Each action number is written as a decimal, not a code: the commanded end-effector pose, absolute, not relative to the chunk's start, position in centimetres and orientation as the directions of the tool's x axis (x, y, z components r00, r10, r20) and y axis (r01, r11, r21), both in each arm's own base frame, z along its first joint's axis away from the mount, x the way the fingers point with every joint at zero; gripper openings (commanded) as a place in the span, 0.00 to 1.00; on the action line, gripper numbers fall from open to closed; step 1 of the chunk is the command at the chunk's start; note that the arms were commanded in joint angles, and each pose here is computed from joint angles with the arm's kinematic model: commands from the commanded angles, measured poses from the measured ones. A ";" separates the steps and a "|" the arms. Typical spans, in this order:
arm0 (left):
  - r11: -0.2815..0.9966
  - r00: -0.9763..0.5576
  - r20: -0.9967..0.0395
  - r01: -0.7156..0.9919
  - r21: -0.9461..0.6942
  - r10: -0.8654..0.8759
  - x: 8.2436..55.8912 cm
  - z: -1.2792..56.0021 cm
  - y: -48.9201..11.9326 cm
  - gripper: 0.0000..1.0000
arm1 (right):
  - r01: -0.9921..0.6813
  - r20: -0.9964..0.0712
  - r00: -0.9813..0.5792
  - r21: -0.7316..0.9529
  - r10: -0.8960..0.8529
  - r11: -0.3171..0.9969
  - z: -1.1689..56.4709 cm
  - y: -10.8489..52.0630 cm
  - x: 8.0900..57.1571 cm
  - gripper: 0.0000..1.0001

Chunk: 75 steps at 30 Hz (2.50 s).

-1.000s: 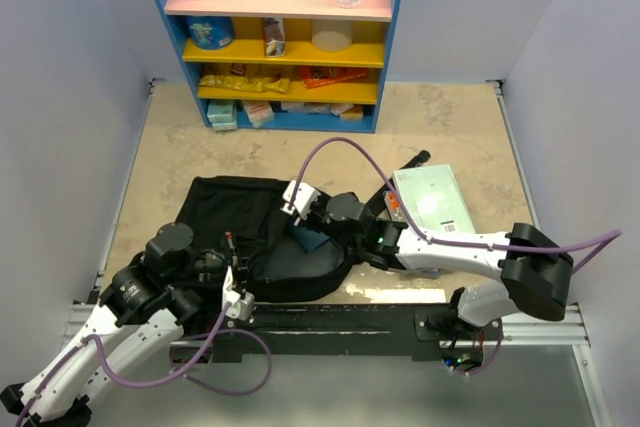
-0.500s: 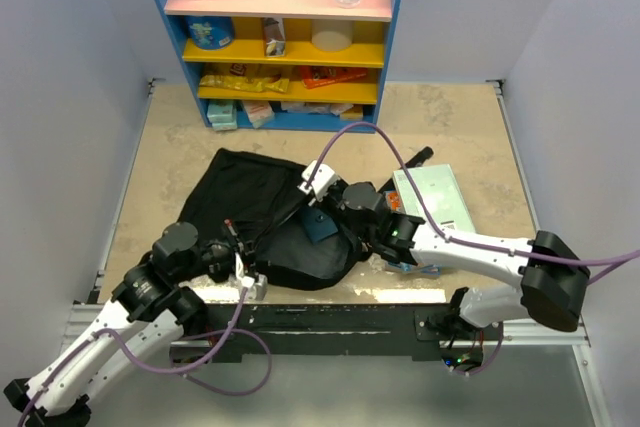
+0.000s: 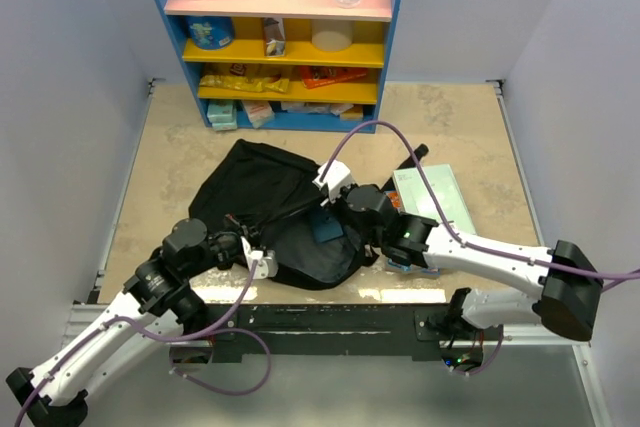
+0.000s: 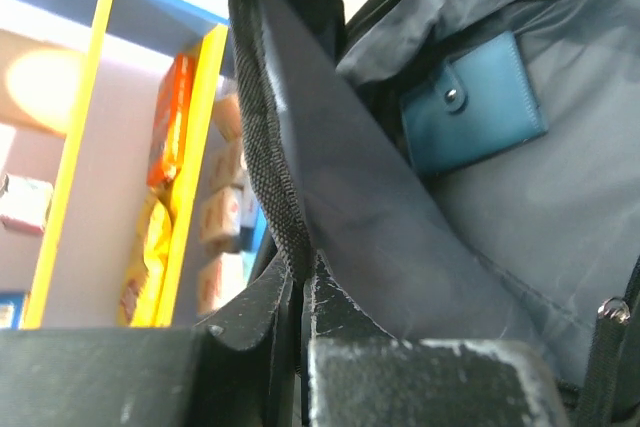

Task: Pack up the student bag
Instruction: Adjust the personal item in the student bag.

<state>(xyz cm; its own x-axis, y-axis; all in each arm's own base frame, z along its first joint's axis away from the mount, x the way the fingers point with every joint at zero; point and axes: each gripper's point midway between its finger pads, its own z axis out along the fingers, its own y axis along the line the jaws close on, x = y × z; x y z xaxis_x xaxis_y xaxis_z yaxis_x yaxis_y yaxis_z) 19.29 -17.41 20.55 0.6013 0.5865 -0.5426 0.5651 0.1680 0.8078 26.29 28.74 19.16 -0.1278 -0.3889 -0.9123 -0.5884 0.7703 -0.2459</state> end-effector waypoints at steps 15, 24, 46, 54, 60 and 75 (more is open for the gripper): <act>0.357 0.196 -0.936 0.886 0.297 0.292 17.7 28.5 -22.3 1.00 | -0.551 -0.958 -0.176 -0.096 -0.228 0.829 25.9 31.9 28.3 0.00; 0.286 0.000 -0.969 0.955 0.073 0.247 17.7 26.5 -25.6 1.00 | -0.557 -0.959 -0.194 -0.065 -0.206 0.828 25.6 32.6 28.0 0.00; 0.541 0.166 -0.921 0.767 0.345 0.352 23.4 27.0 -21.9 0.00 | -0.545 -0.971 -0.221 0.050 -0.086 0.837 25.9 30.2 25.6 0.49; 0.559 0.193 -0.924 0.749 0.356 0.331 22.0 26.4 -20.4 0.00 | -0.595 -0.942 -0.333 0.250 0.049 0.764 26.2 29.2 21.8 0.67; 0.541 0.183 -0.934 0.774 0.329 0.306 21.8 25.1 -21.2 0.00 | -0.637 -0.898 -0.439 0.285 -0.033 0.717 20.7 31.4 20.6 0.65; 0.549 0.303 -0.922 0.741 0.387 0.242 21.9 31.1 -21.5 0.00 | -0.486 -0.743 -0.653 0.261 -0.148 0.834 9.3 33.1 20.4 0.70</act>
<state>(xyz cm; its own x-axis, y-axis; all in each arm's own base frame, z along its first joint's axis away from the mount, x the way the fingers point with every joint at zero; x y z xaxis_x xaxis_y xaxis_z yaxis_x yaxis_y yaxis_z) 21.96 -20.93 24.35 0.1471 0.3548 -0.9233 0.7772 0.5359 0.3298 19.84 33.24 10.95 -0.6140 -0.1858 -0.7671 -0.5689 0.7779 0.2669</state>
